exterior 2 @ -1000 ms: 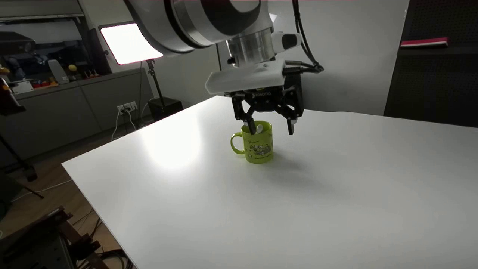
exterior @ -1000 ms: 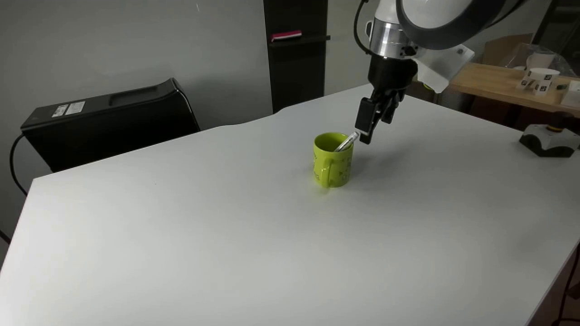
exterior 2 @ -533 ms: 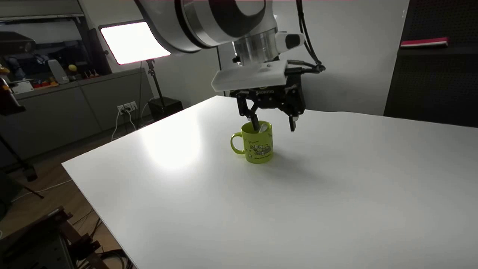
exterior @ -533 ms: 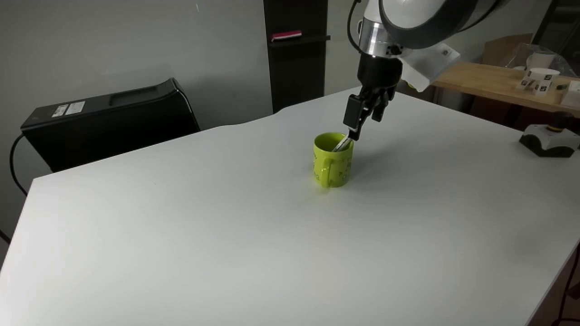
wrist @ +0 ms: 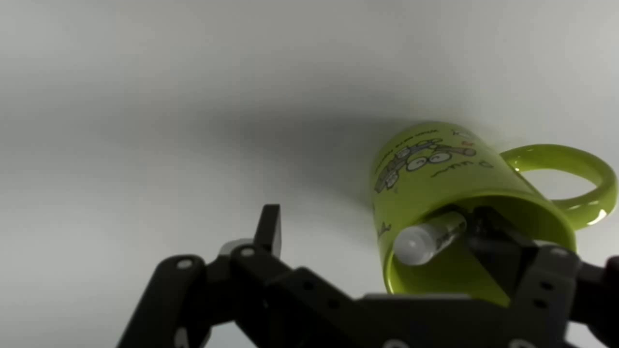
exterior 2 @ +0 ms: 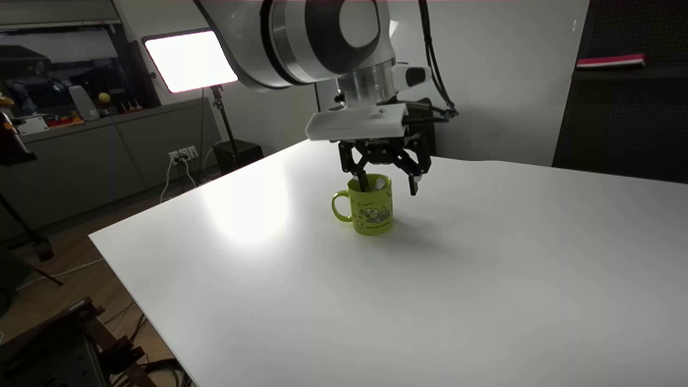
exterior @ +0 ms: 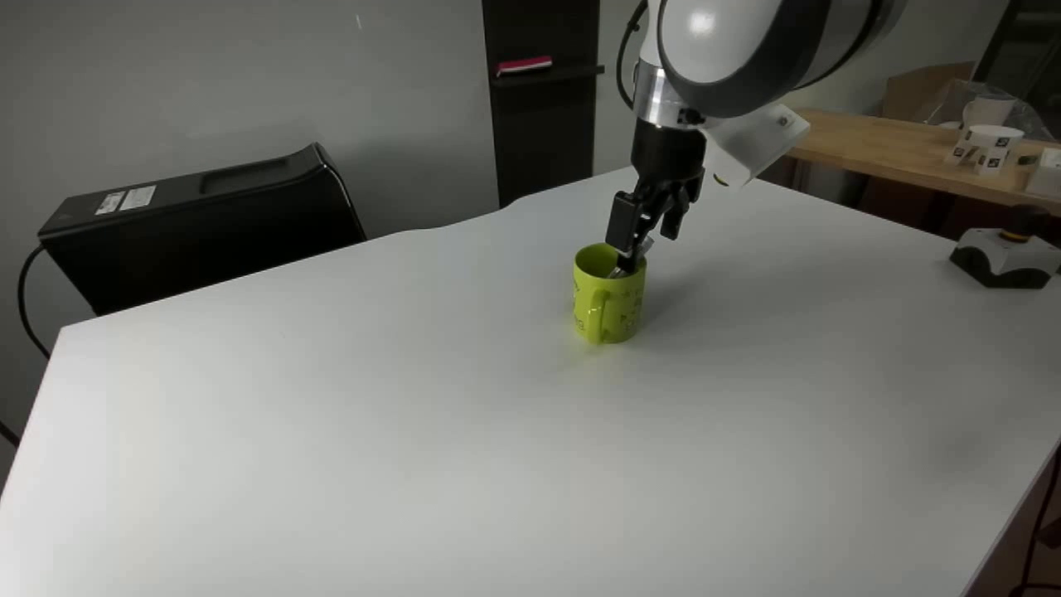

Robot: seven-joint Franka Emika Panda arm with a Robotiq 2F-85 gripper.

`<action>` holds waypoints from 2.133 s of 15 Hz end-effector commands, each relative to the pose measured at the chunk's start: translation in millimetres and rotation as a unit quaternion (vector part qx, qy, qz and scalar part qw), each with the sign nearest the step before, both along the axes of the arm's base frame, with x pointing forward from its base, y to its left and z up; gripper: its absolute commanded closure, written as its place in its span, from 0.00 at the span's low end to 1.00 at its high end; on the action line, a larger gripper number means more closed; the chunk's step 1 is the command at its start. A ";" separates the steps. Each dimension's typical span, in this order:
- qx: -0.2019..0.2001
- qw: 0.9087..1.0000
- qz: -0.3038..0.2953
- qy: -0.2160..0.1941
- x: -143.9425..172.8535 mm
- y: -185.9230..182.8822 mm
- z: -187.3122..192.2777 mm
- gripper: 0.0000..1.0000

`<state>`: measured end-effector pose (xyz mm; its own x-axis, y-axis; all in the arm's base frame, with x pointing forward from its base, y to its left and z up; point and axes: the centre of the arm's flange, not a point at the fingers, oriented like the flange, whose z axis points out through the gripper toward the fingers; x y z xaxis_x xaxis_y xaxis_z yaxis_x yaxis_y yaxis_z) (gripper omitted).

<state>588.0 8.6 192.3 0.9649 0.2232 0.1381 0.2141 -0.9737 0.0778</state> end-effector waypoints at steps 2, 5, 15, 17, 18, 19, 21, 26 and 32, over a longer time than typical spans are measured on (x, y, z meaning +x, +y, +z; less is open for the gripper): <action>-0.017 1.000 -0.020 -0.015 20.2 1.6 14.2 0.00; -0.023 0.999 -0.027 -0.019 26.3 0.7 23.2 0.00; -0.021 0.993 -0.118 0.011 14.9 -12.0 37.6 0.00; -0.005 0.991 -0.136 0.009 12.6 -20.7 40.7 0.00; 0.006 0.990 -0.143 0.009 11.9 -24.4 41.4 0.00; 0.019 0.988 -0.151 0.009 10.9 -27.9 42.0 0.00; 0.047 0.985 -0.168 0.011 9.2 -32.3 41.4 0.00; 0.092 0.978 -0.185 0.016 6.6 -31.9 36.8 0.00; 0.113 0.976 -0.186 0.026 1.7 -27.6 31.7 0.00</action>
<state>596.7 -17.7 218.4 0.9816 -0.1654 0.0956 -0.1534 -0.9806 -0.1219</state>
